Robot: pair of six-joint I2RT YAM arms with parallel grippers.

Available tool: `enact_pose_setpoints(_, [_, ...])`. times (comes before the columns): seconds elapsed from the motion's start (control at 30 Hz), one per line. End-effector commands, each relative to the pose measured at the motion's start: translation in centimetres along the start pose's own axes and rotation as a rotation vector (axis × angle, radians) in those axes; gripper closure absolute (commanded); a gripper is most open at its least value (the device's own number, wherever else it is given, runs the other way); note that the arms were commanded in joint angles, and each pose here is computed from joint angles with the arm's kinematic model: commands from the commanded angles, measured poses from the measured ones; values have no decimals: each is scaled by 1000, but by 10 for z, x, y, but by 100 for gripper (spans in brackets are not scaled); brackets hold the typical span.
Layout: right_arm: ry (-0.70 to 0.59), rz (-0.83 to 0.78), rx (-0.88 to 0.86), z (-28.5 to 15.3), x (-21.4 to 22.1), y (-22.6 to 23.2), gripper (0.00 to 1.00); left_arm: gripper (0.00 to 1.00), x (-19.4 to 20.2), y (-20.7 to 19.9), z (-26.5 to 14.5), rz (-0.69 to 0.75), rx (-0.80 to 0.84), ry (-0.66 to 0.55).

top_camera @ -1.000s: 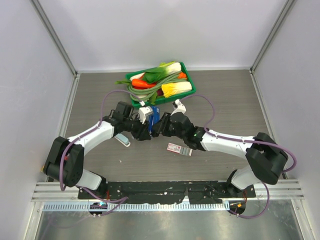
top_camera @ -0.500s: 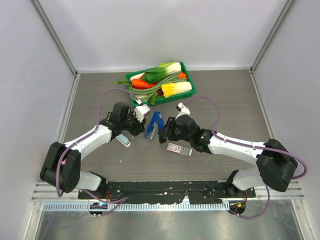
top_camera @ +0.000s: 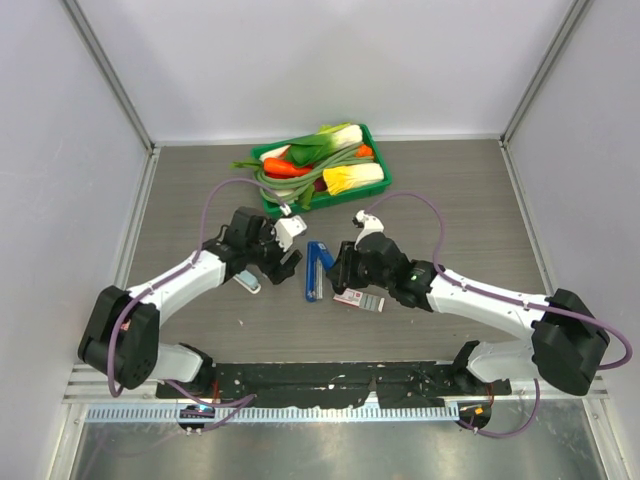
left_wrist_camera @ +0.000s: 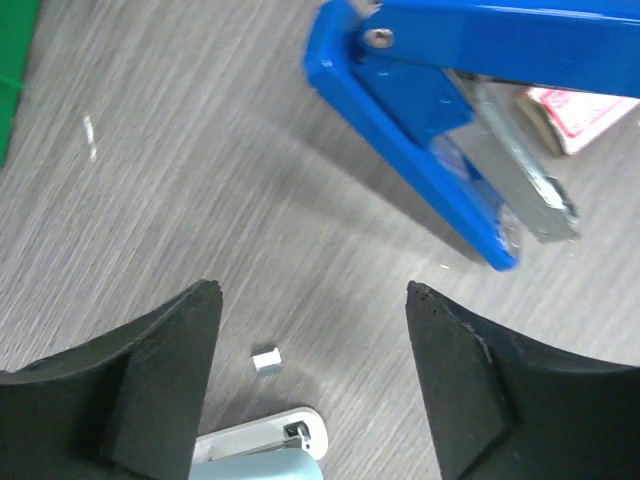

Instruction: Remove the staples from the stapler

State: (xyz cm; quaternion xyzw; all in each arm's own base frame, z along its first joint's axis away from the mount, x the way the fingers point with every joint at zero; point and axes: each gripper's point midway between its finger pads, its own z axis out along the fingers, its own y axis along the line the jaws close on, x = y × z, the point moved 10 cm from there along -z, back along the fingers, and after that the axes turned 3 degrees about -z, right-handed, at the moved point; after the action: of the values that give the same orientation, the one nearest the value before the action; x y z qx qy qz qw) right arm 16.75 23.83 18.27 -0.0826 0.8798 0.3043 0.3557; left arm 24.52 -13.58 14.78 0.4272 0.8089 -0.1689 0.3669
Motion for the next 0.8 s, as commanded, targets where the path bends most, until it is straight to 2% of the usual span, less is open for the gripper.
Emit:
enact_pose_setpoints(0.0, [-135,17,-50,1,-22,13,99,17,-20,-10,-21,-124,167,-15])
enact_pose_setpoints(0.03, [-145,18,-50,2,-24,14,99,12,-25,-10,-24,-139,195,-22])
enact_pose_setpoints(0.17, [-187,25,-42,0,-35,19,99,7,-28,-12,-28,-226,343,-12])
enact_pose_setpoints(0.23, [-223,48,-44,-4,-40,21,99,1,-23,-16,-24,-256,410,15])
enact_pose_setpoints(0.5, [-340,143,-117,-20,-61,36,99,5,-7,-21,-10,-241,489,37])
enact_pose_setpoints(0.77, [-349,193,-192,-25,-70,48,99,9,-3,-15,3,-203,402,16])
